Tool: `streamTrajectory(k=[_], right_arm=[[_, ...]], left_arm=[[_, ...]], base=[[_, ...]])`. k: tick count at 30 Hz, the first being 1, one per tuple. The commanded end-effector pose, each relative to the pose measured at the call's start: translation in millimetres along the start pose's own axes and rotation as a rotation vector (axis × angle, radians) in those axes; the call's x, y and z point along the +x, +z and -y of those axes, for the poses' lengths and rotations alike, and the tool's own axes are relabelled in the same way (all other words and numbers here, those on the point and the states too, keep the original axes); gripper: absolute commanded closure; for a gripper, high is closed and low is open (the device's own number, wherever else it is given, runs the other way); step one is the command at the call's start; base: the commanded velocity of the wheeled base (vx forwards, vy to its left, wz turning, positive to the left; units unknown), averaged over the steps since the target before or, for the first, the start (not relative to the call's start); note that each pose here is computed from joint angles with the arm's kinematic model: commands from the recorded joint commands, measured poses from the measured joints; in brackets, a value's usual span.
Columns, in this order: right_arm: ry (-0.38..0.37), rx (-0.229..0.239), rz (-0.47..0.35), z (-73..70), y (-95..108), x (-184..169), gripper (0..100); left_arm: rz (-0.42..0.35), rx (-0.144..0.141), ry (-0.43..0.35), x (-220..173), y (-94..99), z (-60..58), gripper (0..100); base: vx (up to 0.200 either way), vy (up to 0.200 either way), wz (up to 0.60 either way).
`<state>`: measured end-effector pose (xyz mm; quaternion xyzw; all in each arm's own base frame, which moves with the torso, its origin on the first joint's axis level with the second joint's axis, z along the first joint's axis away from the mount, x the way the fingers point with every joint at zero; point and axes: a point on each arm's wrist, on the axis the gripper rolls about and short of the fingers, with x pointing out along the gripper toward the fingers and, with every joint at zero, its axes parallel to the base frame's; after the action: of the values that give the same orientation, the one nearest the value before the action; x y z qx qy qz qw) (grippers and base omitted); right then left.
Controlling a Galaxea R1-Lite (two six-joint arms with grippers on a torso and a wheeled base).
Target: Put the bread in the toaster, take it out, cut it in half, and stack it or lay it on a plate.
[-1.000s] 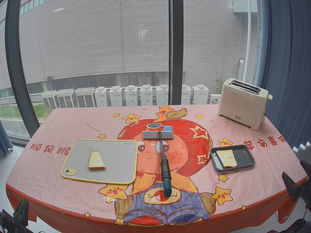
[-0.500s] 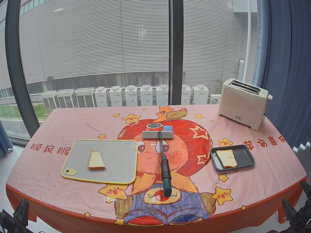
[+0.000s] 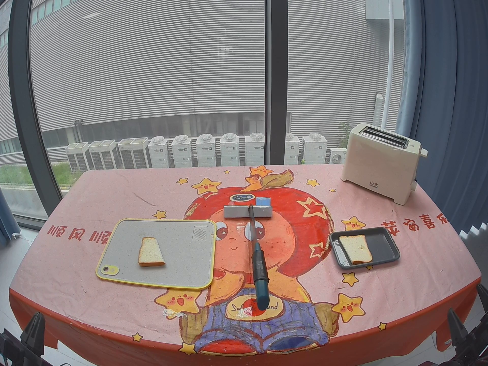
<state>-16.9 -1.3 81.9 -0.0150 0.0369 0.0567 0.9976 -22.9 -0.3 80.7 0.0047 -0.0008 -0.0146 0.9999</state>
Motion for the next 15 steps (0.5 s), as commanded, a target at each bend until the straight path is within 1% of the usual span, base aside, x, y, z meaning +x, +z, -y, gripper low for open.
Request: streamTrajectory(k=[1,2,4,5,15], right_arm=[[-0.002,0.001,-0.018,-0.1,-4.6,1.2,0],[0.0,0.001,-0.018,-0.1,-4.6,1.2,0],[0.015,0.018,-0.015,0.2,-4.8,1.2,0],[0.02,0.01,-0.016,0.2,-4.9,1.2,0],[0.02,0.015,-0.015,0.2,-4.8,1.2,0]], left_arm=[[-0.001,0.0,0.0,0.1,-5.3,0.0,100],[-0.001,0.0,0.0,0.1,-5.3,0.0,100],[-0.001,0.0,0.0,0.1,-5.3,0.0,100],[-0.001,0.0,0.0,0.1,-5.3,0.0,100],[-0.001,0.0,0.0,0.1,-5.3,0.0,100]], base=[[0.0,0.0,0.0],[0.0,0.0,0.0],[0.0,0.0,0.0],[0.0,0.0,0.0],[0.0,0.0,0.0]])
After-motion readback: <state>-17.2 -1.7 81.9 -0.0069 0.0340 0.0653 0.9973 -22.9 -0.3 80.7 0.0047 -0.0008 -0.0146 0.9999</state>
